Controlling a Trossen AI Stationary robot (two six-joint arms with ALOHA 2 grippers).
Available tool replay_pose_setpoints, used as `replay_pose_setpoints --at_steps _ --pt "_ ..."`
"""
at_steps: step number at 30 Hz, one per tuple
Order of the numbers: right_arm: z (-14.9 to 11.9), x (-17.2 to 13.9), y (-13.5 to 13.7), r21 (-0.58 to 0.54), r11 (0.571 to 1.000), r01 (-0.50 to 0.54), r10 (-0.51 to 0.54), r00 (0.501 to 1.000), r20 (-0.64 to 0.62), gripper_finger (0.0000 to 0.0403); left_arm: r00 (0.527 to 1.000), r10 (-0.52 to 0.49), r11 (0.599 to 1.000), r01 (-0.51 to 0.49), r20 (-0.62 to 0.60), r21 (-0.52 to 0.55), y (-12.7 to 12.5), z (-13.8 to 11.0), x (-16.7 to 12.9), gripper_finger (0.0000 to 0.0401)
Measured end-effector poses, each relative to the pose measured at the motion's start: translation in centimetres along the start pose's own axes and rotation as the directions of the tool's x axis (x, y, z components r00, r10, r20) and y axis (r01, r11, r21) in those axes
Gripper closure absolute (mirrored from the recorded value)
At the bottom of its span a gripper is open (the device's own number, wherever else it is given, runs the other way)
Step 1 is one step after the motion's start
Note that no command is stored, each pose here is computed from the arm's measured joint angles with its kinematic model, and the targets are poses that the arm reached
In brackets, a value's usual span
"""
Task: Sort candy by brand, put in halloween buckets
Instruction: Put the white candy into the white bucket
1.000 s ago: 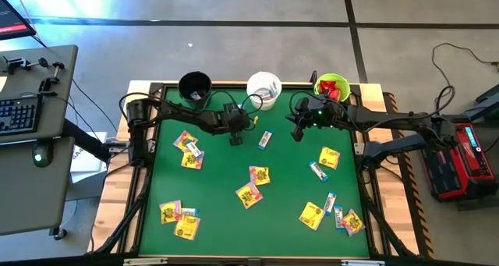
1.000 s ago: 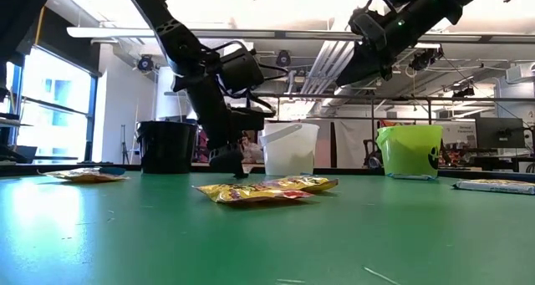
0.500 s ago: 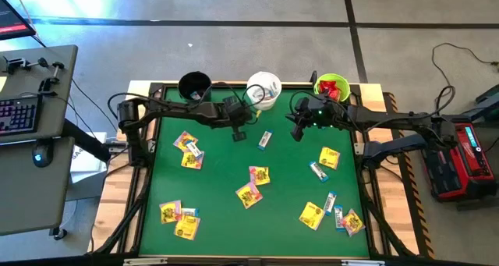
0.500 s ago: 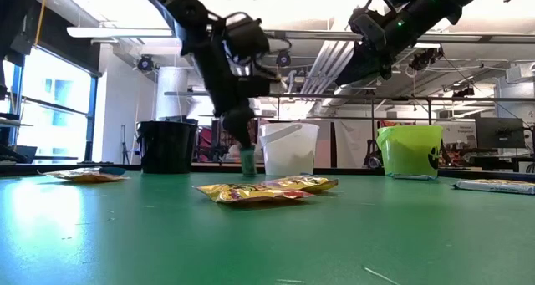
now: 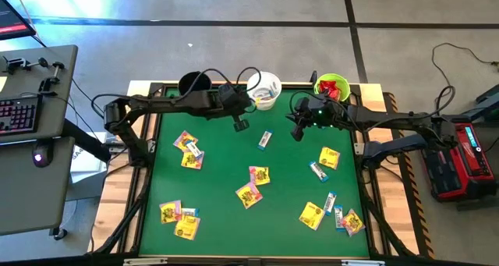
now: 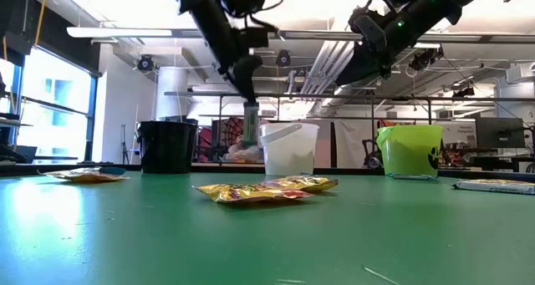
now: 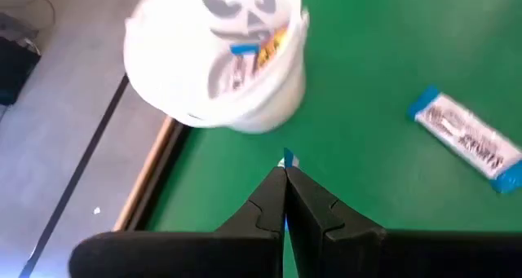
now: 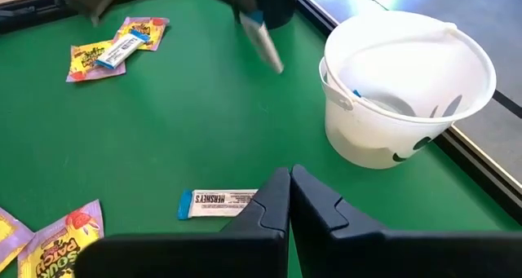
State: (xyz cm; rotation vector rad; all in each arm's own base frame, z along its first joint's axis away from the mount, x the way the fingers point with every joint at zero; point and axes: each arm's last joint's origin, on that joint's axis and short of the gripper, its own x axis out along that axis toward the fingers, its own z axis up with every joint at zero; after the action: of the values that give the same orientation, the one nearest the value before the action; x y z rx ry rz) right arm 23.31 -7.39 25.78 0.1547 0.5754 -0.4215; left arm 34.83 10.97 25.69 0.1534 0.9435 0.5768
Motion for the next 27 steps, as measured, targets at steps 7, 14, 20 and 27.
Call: replay_pose_setpoints --at_steps 7,14,20,27 --pt "0.0 0.0 0.0 0.0 1.0 0.0 0.0 1.0 0.0 0.0403 0.994 0.036 0.996 -0.027 0.099 -0.087 2.2 3.0 -1.8 0.0401" --pt "0.0 0.0 0.0 0.0 1.0 0.0 0.0 1.0 0.0 0.0403 0.98 0.088 0.974 -0.047 0.179 -0.22 6.3 5.0 -2.7 0.0401" --pt "0.0 0.0 0.0 0.011 1.0 -0.005 0.005 1.0 -0.001 0.0401 0.985 -0.011 0.959 0.059 0.17 -0.278 7.4 4.5 -2.2 0.0401" --pt "-0.2 0.2 0.6 0.084 0.996 -0.035 0.037 0.999 -0.016 0.0342 0.959 -0.161 0.898 0.24 0.232 -0.37 5.4 2.5 -0.2 0.0401"
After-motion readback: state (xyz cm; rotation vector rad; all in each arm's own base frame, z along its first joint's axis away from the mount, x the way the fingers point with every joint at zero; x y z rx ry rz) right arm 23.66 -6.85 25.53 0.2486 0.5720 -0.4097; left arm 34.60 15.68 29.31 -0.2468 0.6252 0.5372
